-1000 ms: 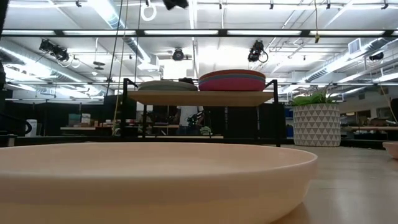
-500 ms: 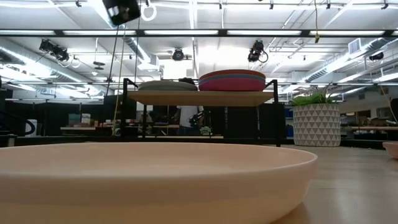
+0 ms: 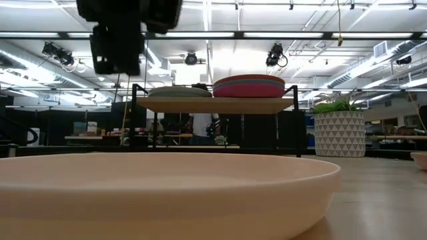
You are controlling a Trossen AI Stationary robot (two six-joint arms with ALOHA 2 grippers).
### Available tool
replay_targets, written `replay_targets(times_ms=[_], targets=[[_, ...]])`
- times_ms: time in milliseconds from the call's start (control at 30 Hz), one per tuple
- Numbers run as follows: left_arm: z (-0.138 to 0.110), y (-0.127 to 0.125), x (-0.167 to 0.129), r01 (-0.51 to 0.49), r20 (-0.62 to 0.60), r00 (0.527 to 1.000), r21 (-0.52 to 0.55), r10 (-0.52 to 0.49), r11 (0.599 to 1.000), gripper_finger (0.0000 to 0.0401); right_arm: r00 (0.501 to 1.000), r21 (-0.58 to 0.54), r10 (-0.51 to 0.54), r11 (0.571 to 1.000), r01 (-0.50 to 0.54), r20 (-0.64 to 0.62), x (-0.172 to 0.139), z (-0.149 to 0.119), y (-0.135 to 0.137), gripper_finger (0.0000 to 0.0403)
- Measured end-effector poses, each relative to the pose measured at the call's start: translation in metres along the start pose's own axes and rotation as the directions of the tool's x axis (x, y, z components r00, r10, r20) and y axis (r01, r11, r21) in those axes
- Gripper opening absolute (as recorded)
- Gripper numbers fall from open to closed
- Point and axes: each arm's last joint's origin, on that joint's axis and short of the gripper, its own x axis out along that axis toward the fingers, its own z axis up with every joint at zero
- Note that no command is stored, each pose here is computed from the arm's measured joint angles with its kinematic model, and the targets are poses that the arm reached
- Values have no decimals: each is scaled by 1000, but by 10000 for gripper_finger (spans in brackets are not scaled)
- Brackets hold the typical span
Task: Place and stack plates onto a shelf
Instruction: Stack the light red plate on top of the gray plate on the shelf
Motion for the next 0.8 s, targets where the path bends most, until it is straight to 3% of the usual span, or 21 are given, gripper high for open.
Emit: replay_targets(times_ms=[267,400,633,800], targets=[[-5,12,31,-144,-26,989,-245,142,959,137,980,-10,200,980,-201,-18,-2,-1,8,94],[-7,16,31,-208,-2,976,-323,219,923,136,962,-103,270,957,-272,-29,-1,-4,20,94],[-4,14,31,-166,24,980,-452,198,876,122,942,-194,324,922,-336,-89,3,-15,41,94],[-7,11,33,-156,53,976,-499,210,852,119,937,-184,335,919,-349,-103,8,-21,50,94]])
